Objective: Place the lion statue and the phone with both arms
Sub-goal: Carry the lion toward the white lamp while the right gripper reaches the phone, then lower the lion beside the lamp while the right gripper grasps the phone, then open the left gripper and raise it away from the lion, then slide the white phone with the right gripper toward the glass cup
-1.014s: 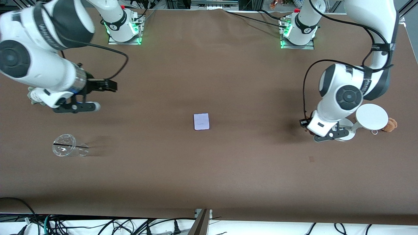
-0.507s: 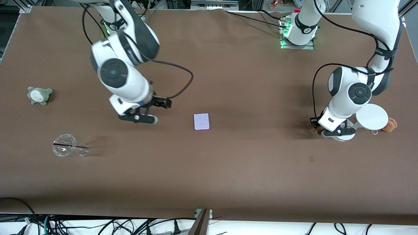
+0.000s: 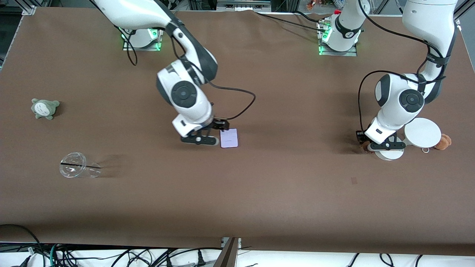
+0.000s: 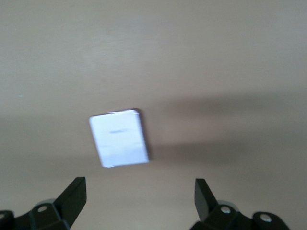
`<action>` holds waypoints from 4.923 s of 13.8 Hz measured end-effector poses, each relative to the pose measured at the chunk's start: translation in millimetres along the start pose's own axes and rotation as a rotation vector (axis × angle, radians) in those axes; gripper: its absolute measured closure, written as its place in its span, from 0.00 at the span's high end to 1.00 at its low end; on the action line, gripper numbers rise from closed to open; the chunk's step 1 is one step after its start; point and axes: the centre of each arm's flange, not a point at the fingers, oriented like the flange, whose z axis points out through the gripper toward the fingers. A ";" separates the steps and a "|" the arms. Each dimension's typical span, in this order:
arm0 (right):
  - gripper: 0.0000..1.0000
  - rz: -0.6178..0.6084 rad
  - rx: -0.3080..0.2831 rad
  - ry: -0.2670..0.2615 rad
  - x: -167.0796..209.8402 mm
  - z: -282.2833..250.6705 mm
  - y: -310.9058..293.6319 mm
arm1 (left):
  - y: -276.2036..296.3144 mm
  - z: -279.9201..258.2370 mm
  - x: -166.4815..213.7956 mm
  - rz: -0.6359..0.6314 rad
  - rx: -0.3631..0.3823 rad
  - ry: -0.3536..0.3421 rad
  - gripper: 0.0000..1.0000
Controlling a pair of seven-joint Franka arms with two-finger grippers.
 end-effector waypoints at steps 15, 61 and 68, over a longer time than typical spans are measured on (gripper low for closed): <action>1.00 -0.135 -0.074 0.163 -50.6 137.5 -38.2 | -7.3 18.6 -8.0 -0.016 0.001 0.021 0.60; 0.85 -0.135 -0.137 0.139 105.0 79.4 305.0 | -52.6 -362.6 58.2 -0.274 -0.070 -0.190 1.00; 0.92 -0.146 -0.124 0.167 104.9 91.7 342.0 | -52.7 -362.4 58.2 -0.274 -0.070 -0.190 1.00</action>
